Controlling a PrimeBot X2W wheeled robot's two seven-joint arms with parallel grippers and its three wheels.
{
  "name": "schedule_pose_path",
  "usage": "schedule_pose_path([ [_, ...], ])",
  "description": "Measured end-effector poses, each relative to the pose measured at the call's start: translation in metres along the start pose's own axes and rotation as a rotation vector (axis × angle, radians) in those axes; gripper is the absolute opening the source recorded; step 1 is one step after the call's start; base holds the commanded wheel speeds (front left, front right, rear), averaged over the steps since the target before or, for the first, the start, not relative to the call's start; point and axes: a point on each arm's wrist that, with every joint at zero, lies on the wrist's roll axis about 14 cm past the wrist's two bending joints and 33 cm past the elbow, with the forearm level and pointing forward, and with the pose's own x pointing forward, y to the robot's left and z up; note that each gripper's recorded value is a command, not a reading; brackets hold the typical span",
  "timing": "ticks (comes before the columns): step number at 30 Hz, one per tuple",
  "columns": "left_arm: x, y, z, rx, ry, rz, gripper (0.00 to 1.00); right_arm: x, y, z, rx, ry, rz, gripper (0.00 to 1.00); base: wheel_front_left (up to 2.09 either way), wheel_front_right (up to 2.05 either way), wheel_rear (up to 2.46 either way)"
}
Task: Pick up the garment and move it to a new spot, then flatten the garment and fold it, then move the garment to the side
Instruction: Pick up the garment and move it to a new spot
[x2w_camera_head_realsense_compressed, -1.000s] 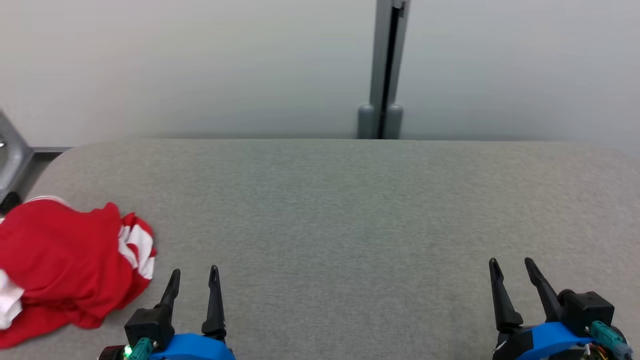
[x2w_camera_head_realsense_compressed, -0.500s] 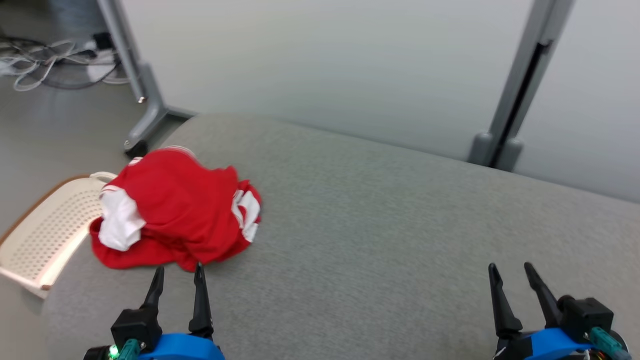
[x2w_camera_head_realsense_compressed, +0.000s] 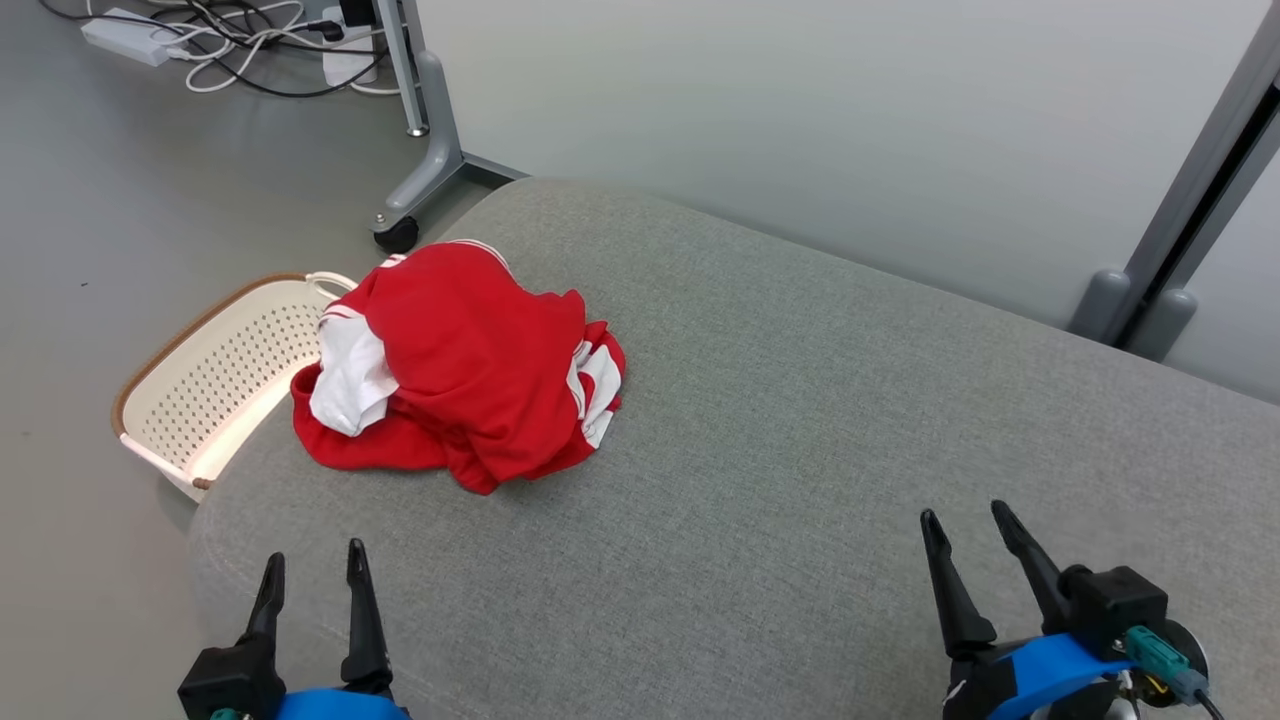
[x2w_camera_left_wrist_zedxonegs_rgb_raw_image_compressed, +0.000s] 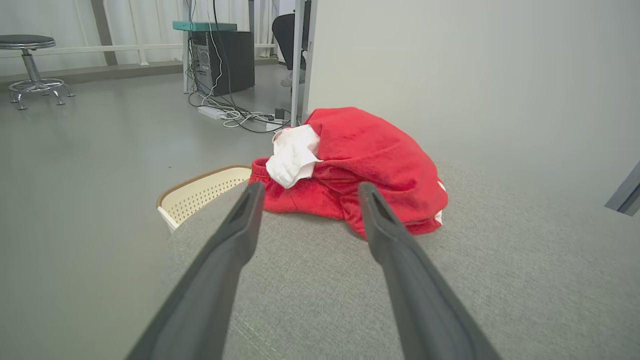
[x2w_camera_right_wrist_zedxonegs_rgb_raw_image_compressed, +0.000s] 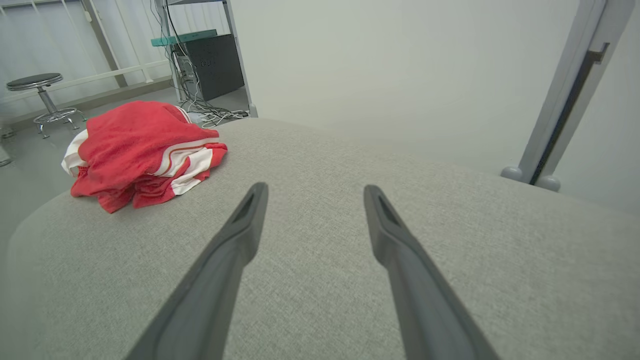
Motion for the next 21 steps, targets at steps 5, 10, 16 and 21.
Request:
schedule_pose_path([
  [5,-0.002,0.006,0.0,0.003,-0.002,0.024,1.0,0.003,0.003,-0.005,0.003,0.014,0.013,1.0,0.0,0.0,0.0],
  [10,-0.004,0.014,0.001,0.01,0.001,0.036,1.0,0.004,0.005,-0.009,0.012,0.026,0.018,1.0,0.0,0.0,0.0],
  [16,0.025,0.021,0.031,-0.023,-0.017,0.026,1.0,0.005,-0.001,-0.014,0.019,0.036,0.005,1.0,0.0,0.0,0.0],
  [21,0.07,0.021,0.064,-0.045,-0.005,-0.002,1.0,0.005,-0.009,-0.021,0.026,0.055,-0.013,1.0,0.0,0.0,0.0],
])
